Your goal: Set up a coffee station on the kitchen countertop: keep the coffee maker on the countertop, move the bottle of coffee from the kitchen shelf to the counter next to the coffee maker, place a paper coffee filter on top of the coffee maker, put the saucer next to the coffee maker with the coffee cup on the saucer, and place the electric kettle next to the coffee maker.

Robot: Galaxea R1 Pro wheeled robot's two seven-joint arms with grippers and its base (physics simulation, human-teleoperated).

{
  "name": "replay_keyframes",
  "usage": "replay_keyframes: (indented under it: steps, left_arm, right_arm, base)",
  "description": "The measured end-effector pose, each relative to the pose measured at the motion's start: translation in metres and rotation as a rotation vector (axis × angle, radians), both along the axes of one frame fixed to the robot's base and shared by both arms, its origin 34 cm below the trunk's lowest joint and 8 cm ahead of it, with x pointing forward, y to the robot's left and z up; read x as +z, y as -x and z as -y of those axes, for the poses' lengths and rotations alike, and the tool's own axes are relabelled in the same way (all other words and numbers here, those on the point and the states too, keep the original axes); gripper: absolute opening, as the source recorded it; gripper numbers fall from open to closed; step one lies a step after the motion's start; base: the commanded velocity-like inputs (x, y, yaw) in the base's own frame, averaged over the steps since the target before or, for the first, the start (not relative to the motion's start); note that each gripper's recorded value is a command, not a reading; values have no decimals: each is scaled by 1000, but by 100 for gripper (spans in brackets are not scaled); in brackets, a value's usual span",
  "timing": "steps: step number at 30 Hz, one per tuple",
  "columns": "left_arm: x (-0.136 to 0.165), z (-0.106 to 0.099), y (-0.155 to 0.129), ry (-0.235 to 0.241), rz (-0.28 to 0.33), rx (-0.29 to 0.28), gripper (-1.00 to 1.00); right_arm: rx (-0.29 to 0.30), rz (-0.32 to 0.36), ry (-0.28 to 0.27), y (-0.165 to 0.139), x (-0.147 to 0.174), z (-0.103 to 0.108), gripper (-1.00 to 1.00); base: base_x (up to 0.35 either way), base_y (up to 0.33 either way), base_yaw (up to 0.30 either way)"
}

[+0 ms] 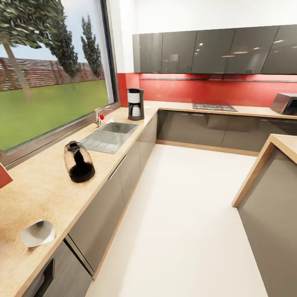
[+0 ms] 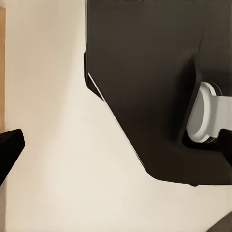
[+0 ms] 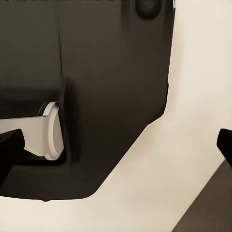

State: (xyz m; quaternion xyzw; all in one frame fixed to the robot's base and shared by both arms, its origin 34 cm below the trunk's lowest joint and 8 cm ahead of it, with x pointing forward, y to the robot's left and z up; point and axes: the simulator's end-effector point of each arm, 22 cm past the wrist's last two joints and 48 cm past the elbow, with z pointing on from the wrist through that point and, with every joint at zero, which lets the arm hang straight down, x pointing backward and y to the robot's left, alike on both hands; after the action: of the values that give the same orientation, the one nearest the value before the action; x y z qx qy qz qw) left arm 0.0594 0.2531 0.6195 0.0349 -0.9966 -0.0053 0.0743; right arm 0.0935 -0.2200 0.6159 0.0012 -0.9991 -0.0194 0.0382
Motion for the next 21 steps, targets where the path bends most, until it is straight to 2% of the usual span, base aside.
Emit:
replay_keyframes:
  steps: [6,21]
  left_arm:
    - [0,2,1,8,0,-2,100]
    - [0,1,-1,7,2,-4,100]
  right_arm:
    - [1,2,0,0,0,0,100]
    - [2,15,0,-3,0,0,100]
  base:
    - [28,0,0]
    - [118,0,0]
